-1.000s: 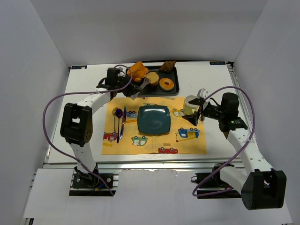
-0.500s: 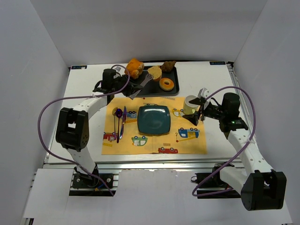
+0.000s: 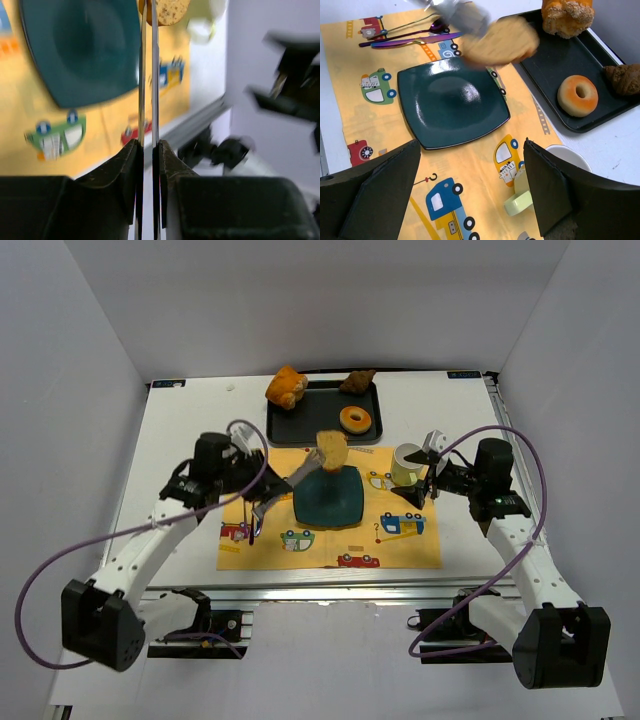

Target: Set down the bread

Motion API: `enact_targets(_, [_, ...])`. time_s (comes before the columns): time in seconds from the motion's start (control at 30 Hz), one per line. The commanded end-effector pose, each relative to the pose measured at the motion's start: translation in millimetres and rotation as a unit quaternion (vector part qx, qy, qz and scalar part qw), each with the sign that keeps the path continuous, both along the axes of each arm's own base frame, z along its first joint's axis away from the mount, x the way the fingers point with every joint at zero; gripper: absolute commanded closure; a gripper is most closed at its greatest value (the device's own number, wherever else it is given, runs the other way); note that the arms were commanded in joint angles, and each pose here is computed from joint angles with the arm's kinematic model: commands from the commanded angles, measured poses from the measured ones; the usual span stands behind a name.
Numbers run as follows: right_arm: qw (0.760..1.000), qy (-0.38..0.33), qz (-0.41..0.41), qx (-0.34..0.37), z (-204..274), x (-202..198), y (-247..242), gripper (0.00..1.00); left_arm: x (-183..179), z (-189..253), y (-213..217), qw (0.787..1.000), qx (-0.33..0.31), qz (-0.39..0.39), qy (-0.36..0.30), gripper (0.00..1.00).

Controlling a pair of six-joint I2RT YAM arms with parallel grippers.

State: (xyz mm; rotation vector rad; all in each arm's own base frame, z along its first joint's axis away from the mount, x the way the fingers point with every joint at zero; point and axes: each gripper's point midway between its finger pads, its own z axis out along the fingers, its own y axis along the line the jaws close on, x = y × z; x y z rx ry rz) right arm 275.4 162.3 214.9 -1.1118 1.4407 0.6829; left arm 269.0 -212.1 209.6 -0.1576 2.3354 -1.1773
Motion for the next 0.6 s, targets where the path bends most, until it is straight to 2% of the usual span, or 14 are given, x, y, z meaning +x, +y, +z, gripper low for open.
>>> enact_targets(0.0, [1.000,-0.016,0.017,0.002,7,0,2,0.12,-57,-46,2,0.996,0.064,-0.035,0.059,1.00])
enact_targets(0.1, [1.000,-0.013,0.021,0.004,7,0,3,0.12,-76,-58,0,0.994,0.079,-0.043,0.069,1.00])
enact_targets(0.23, [1.000,-0.014,0.023,0.005,8,0,3,0.12,-79,-76,11,0.989,0.121,-0.041,0.076,0.99])
enact_targets(0.33, [1.000,-0.005,0.022,0.001,5,-3,3,0.12,-73,-79,14,0.987,0.136,-0.033,0.073,0.78])
enact_targets(0.37, [1.000,-0.002,0.021,0.000,4,-3,2,0.12,-71,-78,13,0.987,0.138,-0.032,0.070,0.67])
enact_targets(0.43, [1.000,-0.003,0.020,-0.003,4,-4,2,0.12,-63,-70,11,0.989,0.135,-0.027,0.057,0.52])
enact_targets(0.5, [1.000,-0.002,0.019,-0.005,3,-5,1,0.12,-58,-62,9,0.990,0.129,-0.025,0.046,0.44])
enact_targets(0.57, [1.000,-0.004,0.019,-0.006,3,-6,1,0.12,-51,-50,5,0.992,0.119,-0.020,0.028,0.41])
